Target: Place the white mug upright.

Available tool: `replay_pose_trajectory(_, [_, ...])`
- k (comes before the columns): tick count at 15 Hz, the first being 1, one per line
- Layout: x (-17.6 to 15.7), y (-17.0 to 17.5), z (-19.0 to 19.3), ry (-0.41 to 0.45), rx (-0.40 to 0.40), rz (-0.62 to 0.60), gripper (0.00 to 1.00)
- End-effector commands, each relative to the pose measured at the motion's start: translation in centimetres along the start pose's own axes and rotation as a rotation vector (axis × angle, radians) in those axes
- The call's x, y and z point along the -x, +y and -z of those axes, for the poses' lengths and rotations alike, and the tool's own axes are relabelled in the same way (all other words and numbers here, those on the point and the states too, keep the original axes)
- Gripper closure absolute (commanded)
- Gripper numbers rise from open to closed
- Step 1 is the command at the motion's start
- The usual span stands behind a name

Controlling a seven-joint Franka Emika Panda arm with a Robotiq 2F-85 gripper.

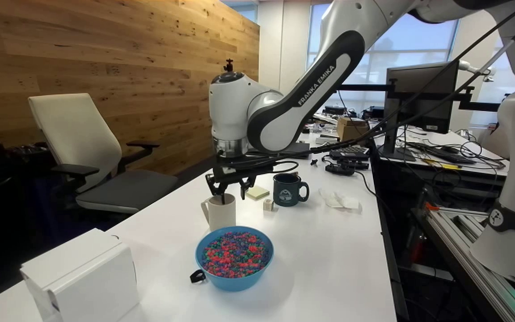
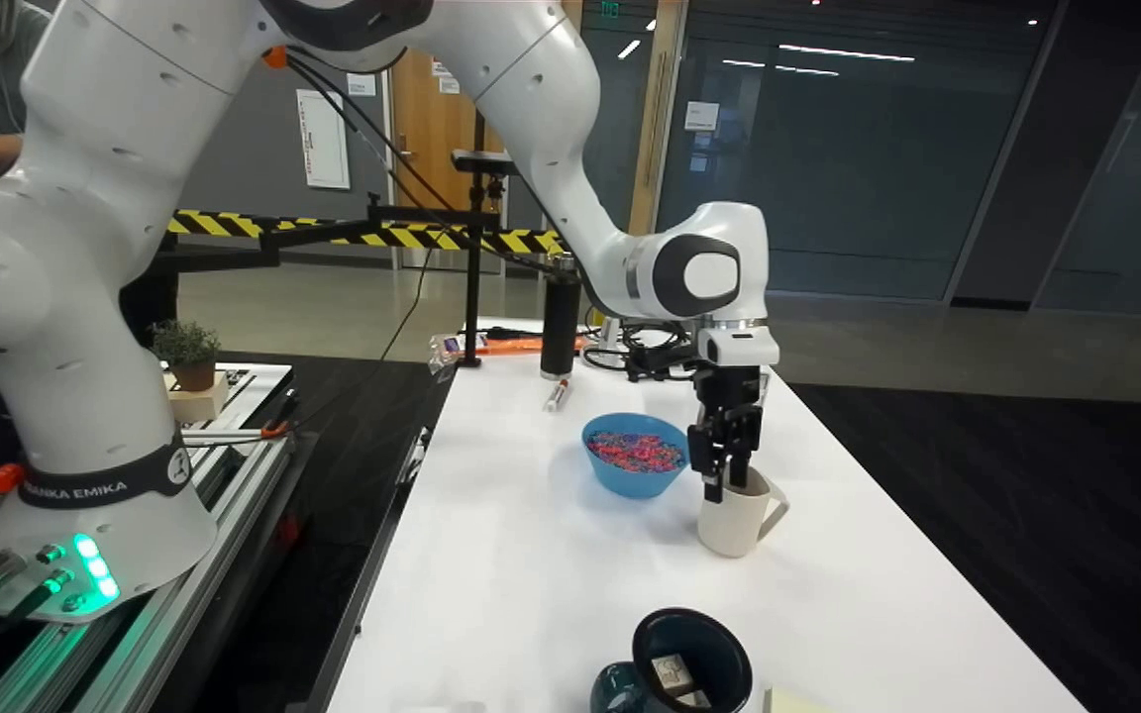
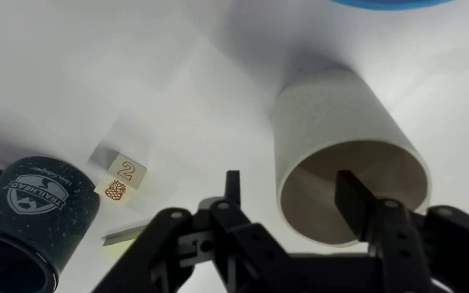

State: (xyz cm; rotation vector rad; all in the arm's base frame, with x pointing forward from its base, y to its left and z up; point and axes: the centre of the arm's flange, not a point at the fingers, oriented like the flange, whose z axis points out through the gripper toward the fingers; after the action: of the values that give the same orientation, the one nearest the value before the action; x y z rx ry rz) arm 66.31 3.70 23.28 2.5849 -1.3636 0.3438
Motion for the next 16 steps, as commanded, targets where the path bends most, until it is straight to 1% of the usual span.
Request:
replay_pose_trajectory(1, [0.7,1.6,2.5,-0.015,-0.035,-0.034,0.07])
replay_pose_trajectory(2, [0.8,2.0,3.5,-0.011,-0.046,-0.033,0.01])
replay_pose_trajectory(4, [0.9,2.8,5.8,0.008,-0.052,-0.019,0.0])
replay_pose_trajectory(6, [1.0,3.4,8.0,0.038,-0.035,-0.001,0.0])
replay_pose_trajectory(8, [1.1,4.3,10.1,0.02,-0.001,0.067,0.0])
replay_pose_trajectory(12, [0.8,6.2,13.4,-0.027,0.075,0.246,0.0])
replay_pose_trajectory(14, [0.4,7.0,14.7,-0.04,0.088,0.321,0.0])
replay_pose_trajectory(16, [-0.2,7.2,15.5,-0.051,0.067,0.383,0.0])
